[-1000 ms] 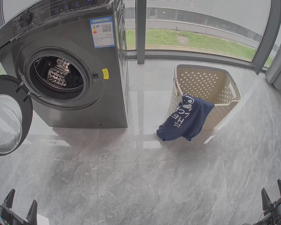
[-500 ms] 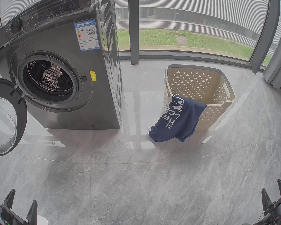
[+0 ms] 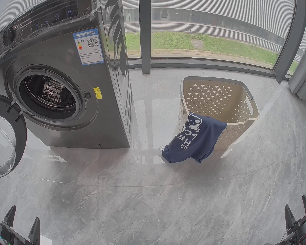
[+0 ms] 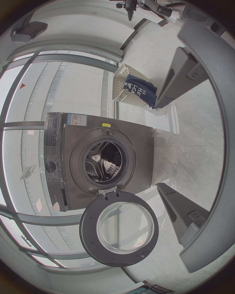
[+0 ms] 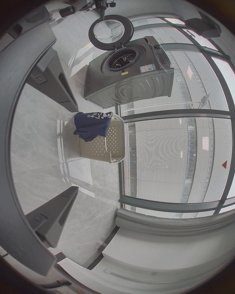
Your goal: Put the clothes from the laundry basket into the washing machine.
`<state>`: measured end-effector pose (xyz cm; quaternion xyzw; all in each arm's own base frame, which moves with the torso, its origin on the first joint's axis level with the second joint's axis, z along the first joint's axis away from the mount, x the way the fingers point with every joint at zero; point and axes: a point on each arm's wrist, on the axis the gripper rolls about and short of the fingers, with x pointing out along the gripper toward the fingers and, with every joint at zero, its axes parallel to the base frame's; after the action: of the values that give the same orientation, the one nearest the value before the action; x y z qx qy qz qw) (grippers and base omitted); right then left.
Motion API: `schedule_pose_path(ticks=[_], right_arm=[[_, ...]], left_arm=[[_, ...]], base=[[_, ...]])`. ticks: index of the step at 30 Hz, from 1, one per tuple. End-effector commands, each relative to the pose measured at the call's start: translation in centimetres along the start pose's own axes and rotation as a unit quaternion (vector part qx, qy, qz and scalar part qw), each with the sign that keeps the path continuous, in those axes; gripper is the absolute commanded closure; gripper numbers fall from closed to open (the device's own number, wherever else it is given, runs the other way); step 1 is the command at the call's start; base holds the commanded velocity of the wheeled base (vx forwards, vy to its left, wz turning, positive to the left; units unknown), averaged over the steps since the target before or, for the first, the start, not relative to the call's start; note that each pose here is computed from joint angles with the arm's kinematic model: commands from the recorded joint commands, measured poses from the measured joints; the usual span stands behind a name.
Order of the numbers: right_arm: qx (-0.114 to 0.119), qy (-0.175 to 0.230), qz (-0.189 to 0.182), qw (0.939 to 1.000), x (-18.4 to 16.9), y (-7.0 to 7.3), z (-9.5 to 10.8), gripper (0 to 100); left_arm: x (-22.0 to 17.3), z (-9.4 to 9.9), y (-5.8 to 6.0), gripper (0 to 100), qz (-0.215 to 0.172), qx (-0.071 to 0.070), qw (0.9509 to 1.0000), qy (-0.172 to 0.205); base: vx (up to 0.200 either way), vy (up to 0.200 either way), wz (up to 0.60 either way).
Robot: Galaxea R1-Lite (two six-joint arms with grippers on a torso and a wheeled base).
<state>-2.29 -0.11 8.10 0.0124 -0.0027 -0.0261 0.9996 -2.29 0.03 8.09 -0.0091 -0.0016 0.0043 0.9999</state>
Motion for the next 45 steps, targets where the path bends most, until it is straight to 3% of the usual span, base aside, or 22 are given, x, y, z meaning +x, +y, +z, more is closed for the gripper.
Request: schedule_pose_path(ticks=[1,15,24,36,45], right_arm=[[0.000,0.000,0.000,1.0000,0.00,-0.01,-0.48,0],[0.000,0.000,0.000,1.0000,0.00,-0.01,-0.48,0],[0.000,0.000,0.000,1.0000,0.00,-0.01,-0.48,0],[-0.002,0.000,0.000,1.0000,0.00,-0.01,-0.48,0],[-0.011,0.000,0.004,0.9999,0.00,0.00,-0.48,0]], left_arm=[[0.02,-0.52,0.01,0,0.000,0.000,1.0000,0.002],[0.02,-0.52,0.01,0,0.000,-0.001,1.0000,0.002],[0.02,-0.52,0.00,0,-0.002,0.000,1.0000,0.002],[0.02,-0.52,0.00,0,-0.001,0.001,1.0000,0.002],[0.02,-0.52,0.01,0,0.001,0.002,1.0000,0.002]], base=[[0.000,-0.200,0.00],[0.000,-0.200,0.00],[0.000,0.000,0.00],[0.200,0.000,0.00],[0.000,0.000,0.00]])
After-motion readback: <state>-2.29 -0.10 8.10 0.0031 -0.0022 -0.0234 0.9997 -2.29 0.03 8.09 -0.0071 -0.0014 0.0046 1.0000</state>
